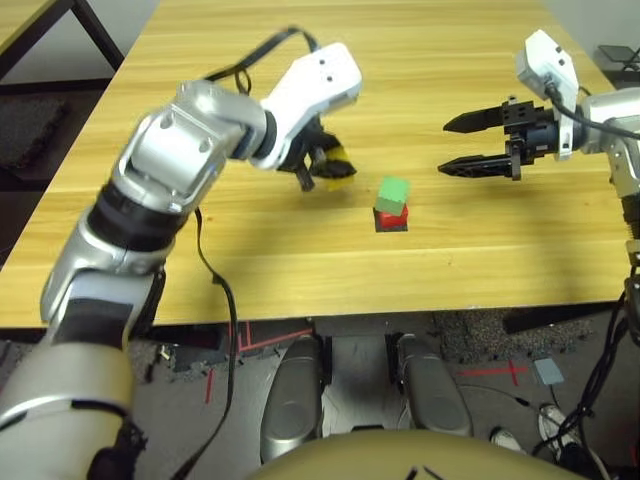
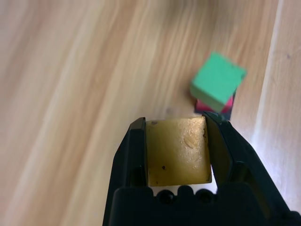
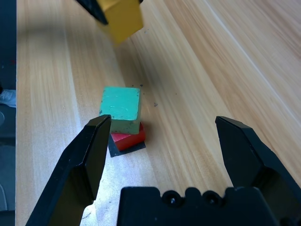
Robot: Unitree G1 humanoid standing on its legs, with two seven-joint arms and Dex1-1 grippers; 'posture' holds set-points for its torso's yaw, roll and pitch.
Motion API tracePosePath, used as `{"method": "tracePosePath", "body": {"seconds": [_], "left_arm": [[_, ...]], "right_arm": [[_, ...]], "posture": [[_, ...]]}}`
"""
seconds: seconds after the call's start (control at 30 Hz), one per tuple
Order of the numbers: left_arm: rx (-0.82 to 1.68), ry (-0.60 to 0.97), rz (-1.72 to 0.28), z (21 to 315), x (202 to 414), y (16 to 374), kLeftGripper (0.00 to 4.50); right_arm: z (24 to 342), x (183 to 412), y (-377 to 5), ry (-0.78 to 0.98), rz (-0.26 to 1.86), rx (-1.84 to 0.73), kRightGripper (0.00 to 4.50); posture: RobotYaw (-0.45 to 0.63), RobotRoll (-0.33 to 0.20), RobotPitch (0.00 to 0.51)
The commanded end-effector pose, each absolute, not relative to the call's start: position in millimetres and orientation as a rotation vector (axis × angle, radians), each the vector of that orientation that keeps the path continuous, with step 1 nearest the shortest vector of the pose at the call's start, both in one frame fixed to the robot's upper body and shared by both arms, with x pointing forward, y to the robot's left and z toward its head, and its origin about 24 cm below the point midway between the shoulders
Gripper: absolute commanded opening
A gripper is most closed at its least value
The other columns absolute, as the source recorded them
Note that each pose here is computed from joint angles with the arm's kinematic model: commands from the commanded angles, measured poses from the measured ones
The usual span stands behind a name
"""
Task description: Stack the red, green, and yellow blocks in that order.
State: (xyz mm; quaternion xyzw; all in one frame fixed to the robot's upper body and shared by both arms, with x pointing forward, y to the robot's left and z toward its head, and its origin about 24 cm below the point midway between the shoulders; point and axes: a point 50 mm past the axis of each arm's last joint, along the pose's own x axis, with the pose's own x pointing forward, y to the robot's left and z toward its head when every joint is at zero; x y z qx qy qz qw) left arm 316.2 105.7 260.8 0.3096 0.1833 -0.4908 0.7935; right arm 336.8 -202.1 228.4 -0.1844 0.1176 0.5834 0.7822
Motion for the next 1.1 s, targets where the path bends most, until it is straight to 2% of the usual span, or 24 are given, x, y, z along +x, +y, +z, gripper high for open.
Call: {"method": "tracePosePath", "body": {"seconds": [0.03,0.27,0.47,0.77,1.1], "left_arm": [[0.696,0.412,-1.13,260.8,319.5,88.0,1.87],[0.718,0.398,-1.218,267.5,325.4,62.1,1.87],[0.711,0.405,-1.268,259.1,328.0,45.1,1.87],[0.707,0.468,-1.299,234.0,324.7,45.5,1.87],[0.717,0.465,-1.278,229.9,328.3,49.0,1.87]], "right_arm": [[227.5,332.7,-206.5,0.245,1.249,-0.384,4.5],[224.0,329.8,-206.7,0.247,1.24,-0.371,4.5],[221.8,326.2,-207.4,0.247,1.229,-0.36,4.5],[220.1,322.8,-209.8,0.253,1.21,-0.35,4.5],[220.3,323.2,-208.8,0.249,1.21,-0.348,4.5]], "posture": [[0.25,-0.001,0.128],[0.23,0.013,0.129],[0.2,0.022,0.133],[0.19,0.021,0.138],[0.19,0.024,0.138]]}}
